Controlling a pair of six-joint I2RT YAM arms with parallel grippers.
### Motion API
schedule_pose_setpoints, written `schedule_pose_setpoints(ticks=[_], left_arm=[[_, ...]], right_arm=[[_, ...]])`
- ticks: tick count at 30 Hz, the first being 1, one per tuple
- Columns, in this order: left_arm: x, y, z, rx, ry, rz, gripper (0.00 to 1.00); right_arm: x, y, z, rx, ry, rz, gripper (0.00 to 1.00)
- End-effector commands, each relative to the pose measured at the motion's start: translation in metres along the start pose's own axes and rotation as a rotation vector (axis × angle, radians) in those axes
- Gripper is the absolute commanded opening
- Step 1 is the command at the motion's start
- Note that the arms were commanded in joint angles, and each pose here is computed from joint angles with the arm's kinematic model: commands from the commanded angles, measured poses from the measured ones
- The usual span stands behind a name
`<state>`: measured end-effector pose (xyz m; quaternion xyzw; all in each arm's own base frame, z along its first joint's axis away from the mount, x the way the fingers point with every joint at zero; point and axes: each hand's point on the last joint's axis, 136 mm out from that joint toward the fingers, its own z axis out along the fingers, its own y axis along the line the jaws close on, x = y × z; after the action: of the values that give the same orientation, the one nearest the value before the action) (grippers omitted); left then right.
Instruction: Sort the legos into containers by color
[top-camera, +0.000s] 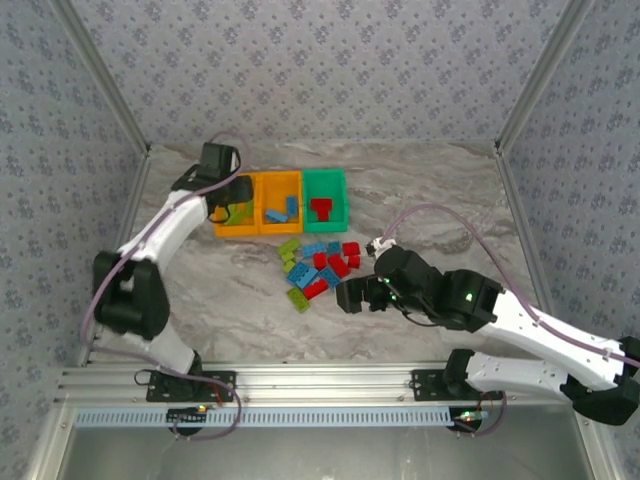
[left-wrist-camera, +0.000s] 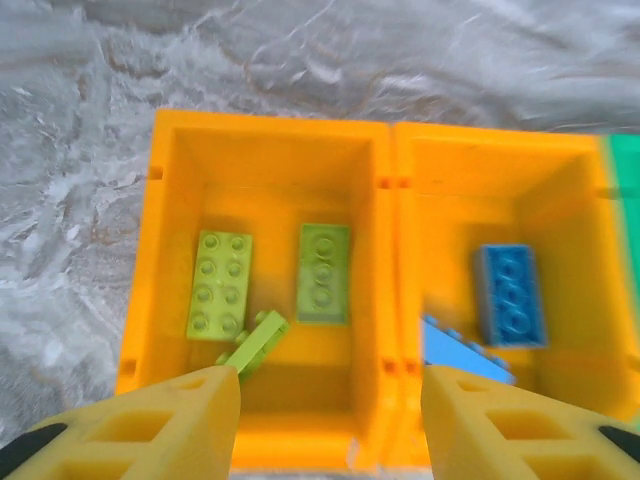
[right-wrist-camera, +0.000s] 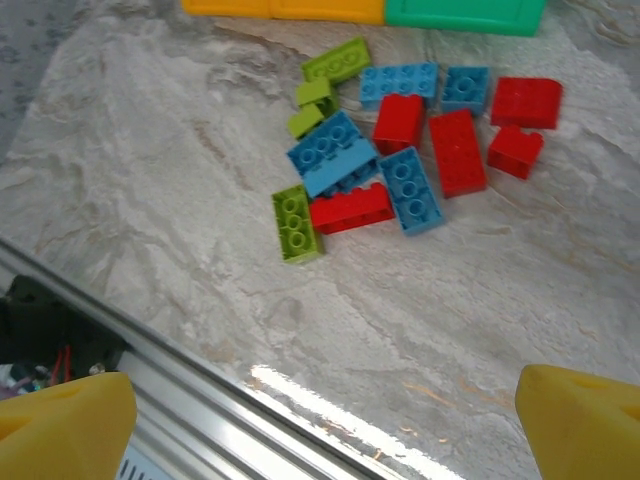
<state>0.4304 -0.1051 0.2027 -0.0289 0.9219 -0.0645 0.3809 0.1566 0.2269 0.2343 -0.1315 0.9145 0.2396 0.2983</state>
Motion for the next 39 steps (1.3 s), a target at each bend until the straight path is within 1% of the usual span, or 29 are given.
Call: schedule_pose_setpoints(ticks=[1, 4, 6, 8, 11, 12, 14, 15, 17, 20, 21, 23, 24, 27, 31, 32, 35, 39], left_arm=[[-0.002, -0.047, -0.084, 0.210, -0.132, 0.068, 0.51], [0.029, -0.092, -0.144, 0.418, -0.191, 0.273, 0.50], [0.057, -0.115, -0.182, 0.557, -0.214, 0.445, 0.50], [0.092, -0.131, -0.217, 0.677, -0.226, 0.649, 0.52], [0.140, -0.133, -0.242, 0.770, -0.226, 0.889, 0.60], [0.153, -0.129, -0.242, 0.775, -0.225, 0.941, 0.63], [0.169, -0.121, -0.236, 0.763, -0.227, 1.004, 0.65], [0.177, -0.118, -0.231, 0.760, -0.222, 1.027, 0.65], [0.187, -0.116, -0.221, 0.753, -0.210, 1.044, 0.67], [0.194, -0.119, -0.208, 0.755, -0.198, 1.038, 0.67], [0.197, -0.120, -0.204, 0.754, -0.190, 1.038, 0.67], [0.201, -0.120, -0.198, 0.747, -0.161, 1.042, 0.67], [0.203, -0.120, -0.194, 0.741, -0.138, 1.046, 0.67], [0.211, -0.121, -0.187, 0.744, -0.098, 1.044, 0.67], [0.217, -0.122, -0.185, 0.760, -0.062, 1.032, 0.67], [0.218, -0.121, -0.184, 0.759, -0.062, 1.032, 0.67], [0.218, -0.120, -0.185, 0.759, -0.074, 1.029, 0.67], [0.216, -0.121, -0.187, 0.764, -0.094, 1.028, 0.67]], right_arm=[[-0.004, -0.026, 0.009, 0.108, -0.033, 0.087, 1.00], [-0.007, -0.040, 0.025, 0.126, -0.021, 0.138, 1.00], [-0.006, -0.050, 0.038, 0.130, 0.007, 0.166, 1.00], [-0.005, -0.055, 0.053, 0.128, 0.041, 0.160, 1.00], [0.004, -0.057, 0.081, 0.139, 0.109, 0.045, 1.00], [0.007, -0.063, 0.092, 0.173, 0.132, 0.010, 1.00], [0.005, -0.073, 0.105, 0.235, 0.156, -0.040, 0.97], [0.004, -0.075, 0.112, 0.249, 0.166, -0.073, 0.95], [-0.005, -0.084, 0.126, 0.276, 0.150, -0.072, 0.93], [-0.015, -0.107, 0.143, 0.332, 0.140, 0.011, 0.92], [-0.017, -0.115, 0.149, 0.347, 0.144, 0.050, 0.90], [-0.020, -0.124, 0.161, 0.333, 0.155, 0.119, 0.82], [-0.020, -0.124, 0.169, 0.312, 0.166, 0.151, 0.80], [-0.020, -0.118, 0.193, 0.242, 0.207, 0.209, 0.78], [-0.017, -0.120, 0.215, 0.259, 0.261, 0.237, 0.75], [-0.017, -0.122, 0.219, 0.267, 0.263, 0.241, 0.72], [-0.012, -0.132, 0.222, 0.319, 0.274, 0.251, 0.59], [-0.002, -0.145, 0.218, 0.377, 0.285, 0.283, 0.45]])
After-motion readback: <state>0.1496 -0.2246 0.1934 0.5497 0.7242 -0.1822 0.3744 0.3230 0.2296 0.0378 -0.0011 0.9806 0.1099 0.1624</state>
